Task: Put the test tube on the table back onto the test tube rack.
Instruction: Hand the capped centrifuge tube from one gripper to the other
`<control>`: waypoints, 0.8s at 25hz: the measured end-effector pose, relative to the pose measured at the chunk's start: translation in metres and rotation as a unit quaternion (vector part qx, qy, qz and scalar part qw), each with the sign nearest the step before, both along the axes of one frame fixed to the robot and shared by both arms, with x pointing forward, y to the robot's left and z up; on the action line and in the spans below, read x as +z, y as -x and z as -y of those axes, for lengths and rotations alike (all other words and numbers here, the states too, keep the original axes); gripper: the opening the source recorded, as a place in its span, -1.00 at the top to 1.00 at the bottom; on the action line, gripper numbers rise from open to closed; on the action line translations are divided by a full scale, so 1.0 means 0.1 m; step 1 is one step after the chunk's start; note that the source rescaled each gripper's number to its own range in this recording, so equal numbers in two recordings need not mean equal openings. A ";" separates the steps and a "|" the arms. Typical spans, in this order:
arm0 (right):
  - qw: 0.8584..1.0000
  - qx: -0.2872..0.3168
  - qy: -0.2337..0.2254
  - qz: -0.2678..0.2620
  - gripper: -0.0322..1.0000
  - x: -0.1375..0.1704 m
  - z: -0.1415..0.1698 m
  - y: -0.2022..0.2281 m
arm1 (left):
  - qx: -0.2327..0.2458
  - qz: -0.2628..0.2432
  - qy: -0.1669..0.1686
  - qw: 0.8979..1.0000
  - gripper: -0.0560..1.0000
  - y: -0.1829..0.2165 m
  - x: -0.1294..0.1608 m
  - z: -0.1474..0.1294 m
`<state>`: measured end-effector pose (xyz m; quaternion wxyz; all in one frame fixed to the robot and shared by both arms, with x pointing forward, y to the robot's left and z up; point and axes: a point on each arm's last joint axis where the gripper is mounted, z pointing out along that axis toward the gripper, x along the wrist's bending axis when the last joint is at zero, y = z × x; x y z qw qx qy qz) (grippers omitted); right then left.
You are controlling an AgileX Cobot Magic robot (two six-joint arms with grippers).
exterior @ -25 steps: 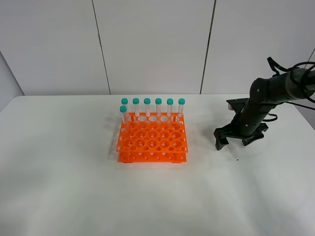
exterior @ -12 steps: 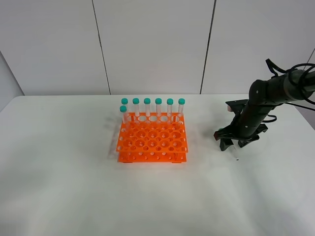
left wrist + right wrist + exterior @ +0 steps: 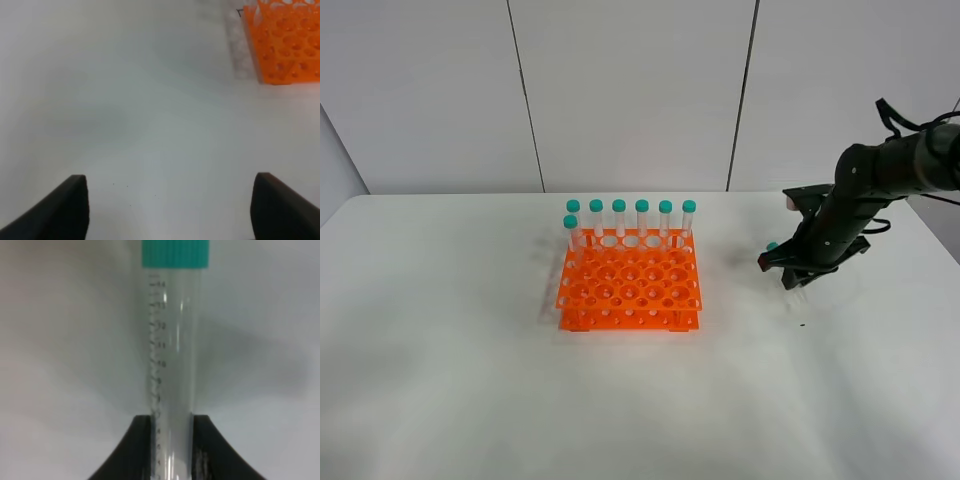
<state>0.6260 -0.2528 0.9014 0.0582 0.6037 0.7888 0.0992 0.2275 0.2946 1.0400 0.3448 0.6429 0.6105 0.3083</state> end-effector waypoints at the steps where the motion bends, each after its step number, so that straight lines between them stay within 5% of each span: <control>1: 1.000 0.001 -0.001 0.009 0.90 0.10 0.00 0.01 | 0.000 0.000 0.000 1.000 -1.00 0.00 0.00 0.00; 11: 0.997 0.011 -0.009 0.077 0.90 1.14 0.03 0.39 | 0.000 0.000 0.000 1.000 -1.00 0.00 0.00 0.00; 20: 0.996 0.014 -0.009 0.090 0.90 1.39 0.13 1.36 | 0.000 0.000 0.000 1.000 -1.00 0.00 0.00 0.00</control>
